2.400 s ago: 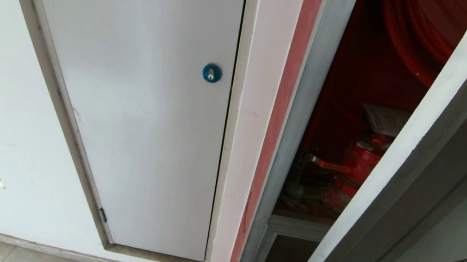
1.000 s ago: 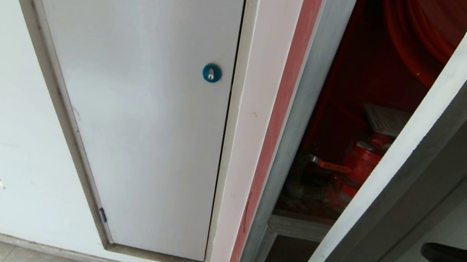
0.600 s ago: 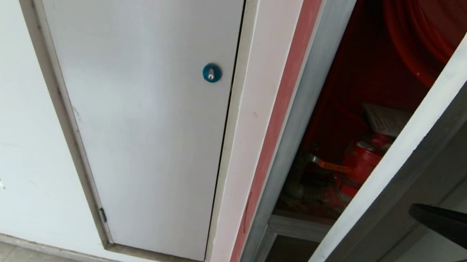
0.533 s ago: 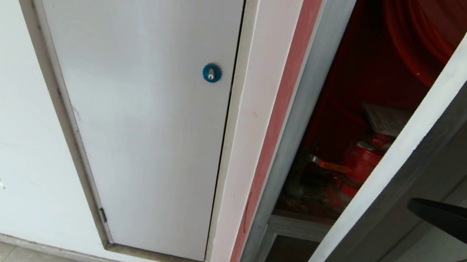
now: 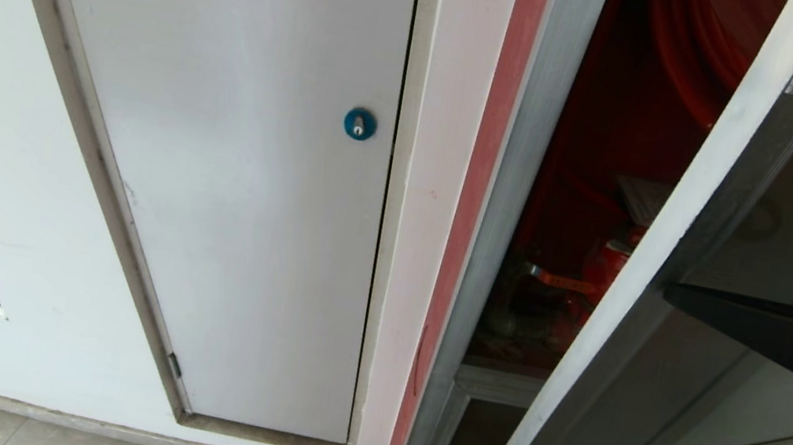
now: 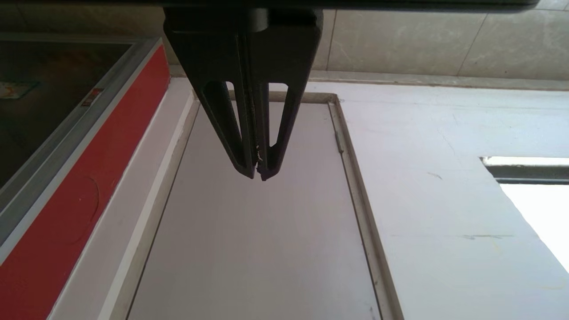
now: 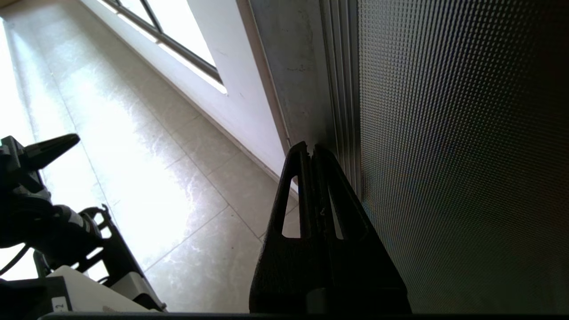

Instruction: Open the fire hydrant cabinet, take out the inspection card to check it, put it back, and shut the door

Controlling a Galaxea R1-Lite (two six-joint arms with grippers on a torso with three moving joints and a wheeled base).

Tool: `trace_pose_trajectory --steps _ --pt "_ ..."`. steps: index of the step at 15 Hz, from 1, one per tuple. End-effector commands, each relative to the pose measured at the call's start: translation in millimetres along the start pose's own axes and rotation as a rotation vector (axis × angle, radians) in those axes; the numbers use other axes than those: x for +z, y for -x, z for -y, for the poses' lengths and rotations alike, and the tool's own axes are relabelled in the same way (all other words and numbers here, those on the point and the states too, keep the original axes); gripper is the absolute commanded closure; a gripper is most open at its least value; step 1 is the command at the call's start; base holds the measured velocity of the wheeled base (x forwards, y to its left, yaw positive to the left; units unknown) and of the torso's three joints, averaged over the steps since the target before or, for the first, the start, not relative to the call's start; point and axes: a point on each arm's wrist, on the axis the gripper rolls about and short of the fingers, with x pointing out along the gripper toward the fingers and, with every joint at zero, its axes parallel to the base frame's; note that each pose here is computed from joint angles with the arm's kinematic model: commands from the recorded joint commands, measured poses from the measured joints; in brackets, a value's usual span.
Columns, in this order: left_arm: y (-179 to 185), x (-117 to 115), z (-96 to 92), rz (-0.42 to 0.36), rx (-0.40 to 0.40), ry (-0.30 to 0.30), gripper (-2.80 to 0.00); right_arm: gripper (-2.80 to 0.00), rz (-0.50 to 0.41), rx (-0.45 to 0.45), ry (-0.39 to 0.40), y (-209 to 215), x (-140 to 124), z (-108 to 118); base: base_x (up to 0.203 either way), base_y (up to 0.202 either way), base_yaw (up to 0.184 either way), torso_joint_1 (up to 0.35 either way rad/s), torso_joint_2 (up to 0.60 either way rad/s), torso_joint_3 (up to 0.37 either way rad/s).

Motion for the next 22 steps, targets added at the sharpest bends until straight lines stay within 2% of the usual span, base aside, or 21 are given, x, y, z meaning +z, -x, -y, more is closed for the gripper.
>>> trace_pose_trajectory --steps 1,11,22 --pt "0.0 0.0 0.0 0.000 0.000 0.001 0.00 0.00 -0.015 -0.002 -0.008 -11.3 2.3 5.2 0.000 0.000 0.000 0.000 0.00 0.000" --pt "0.0 0.0 0.0 0.000 0.000 0.001 0.00 0.00 0.016 -0.082 0.006 -67.3 26.3 31.3 0.000 0.000 0.000 0.000 0.00 0.000" --pt "0.0 0.0 0.0 0.000 0.000 0.001 0.00 0.00 0.073 -0.209 0.025 -107.3 52.4 51.6 0.000 0.000 0.000 0.000 0.00 0.000"
